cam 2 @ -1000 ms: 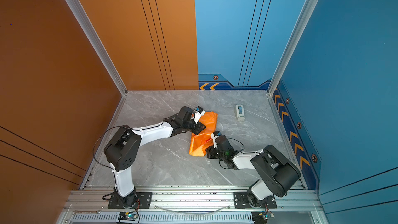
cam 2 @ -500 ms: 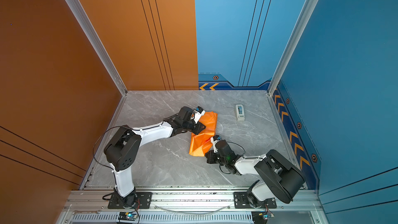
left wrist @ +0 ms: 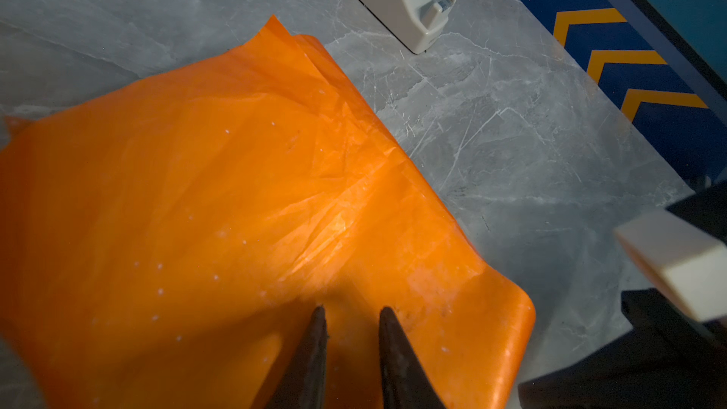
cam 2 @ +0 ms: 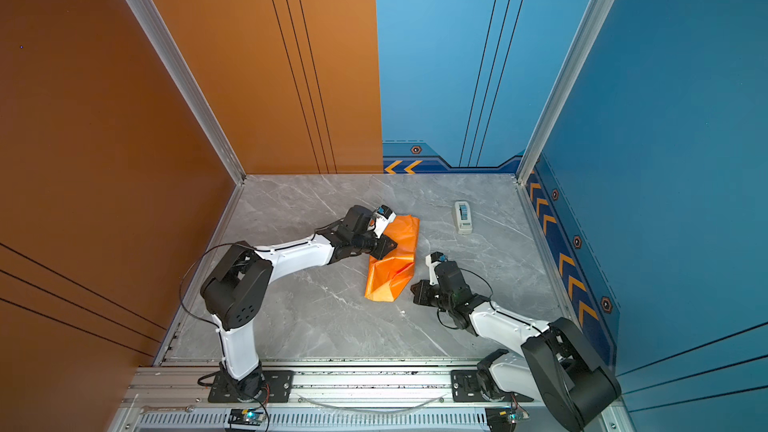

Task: Wrap a gift box in wrapping paper
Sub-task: Fold the wrapping paper for the gift box.

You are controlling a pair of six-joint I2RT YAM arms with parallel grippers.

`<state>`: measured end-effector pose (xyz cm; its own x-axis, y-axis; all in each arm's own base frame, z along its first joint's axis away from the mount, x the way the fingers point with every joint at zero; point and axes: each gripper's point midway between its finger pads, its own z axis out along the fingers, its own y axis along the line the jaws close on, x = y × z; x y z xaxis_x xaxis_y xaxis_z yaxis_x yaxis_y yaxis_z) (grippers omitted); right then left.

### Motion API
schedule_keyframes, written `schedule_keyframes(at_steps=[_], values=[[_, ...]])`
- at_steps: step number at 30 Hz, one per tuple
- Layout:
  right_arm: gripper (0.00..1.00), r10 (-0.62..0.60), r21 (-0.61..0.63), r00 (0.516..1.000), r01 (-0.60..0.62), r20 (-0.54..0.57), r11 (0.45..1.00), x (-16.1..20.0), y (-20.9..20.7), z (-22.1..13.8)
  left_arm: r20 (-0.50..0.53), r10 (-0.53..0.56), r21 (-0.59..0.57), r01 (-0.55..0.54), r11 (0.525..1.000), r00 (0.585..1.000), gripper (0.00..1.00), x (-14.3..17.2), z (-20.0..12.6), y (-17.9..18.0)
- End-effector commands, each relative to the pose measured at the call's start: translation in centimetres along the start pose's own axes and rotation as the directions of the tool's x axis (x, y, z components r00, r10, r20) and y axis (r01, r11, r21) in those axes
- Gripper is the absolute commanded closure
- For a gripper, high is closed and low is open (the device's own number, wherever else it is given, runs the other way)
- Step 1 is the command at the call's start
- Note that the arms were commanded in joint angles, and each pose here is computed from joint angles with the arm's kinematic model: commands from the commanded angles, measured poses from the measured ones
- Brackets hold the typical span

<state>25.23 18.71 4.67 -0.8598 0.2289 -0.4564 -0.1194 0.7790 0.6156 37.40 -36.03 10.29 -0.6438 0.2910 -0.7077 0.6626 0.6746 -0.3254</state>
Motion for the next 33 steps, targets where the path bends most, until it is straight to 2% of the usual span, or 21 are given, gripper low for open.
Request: schedule_keyframes(at_steps=[1,12,21,27,33], values=[[1.00,-0.013,-0.019,1.000,0.012,-0.026,1.000,-0.7,0.3,0.7,-0.088,-0.025,-0.006,0.024,1.000,0.996,0.75,3.2,0.9,0.4],[1.00,-0.029,-0.082,0.999,0.027,-0.029,0.996,-2.2,1.7,3.4,-0.087,-0.023,-0.014,0.022,1.000,0.996,0.74,3.1,0.8,0.8],[1.00,-0.012,-0.051,1.000,0.012,0.001,0.999,-3.1,0.7,4.9,-0.087,-0.027,-0.016,0.025,1.000,0.996,0.74,3.1,0.8,1.1],[1.00,0.017,-0.012,0.996,-0.018,-0.091,1.000,0.3,-1.5,6.0,-0.088,-0.032,-0.022,0.030,0.999,0.996,0.74,3.1,0.7,1.4],[1.00,0.017,0.024,0.987,-0.014,-0.160,1.000,3.7,-2.3,5.5,-0.086,-0.032,-0.023,0.030,0.999,0.996,0.74,3.1,0.6,1.4]])
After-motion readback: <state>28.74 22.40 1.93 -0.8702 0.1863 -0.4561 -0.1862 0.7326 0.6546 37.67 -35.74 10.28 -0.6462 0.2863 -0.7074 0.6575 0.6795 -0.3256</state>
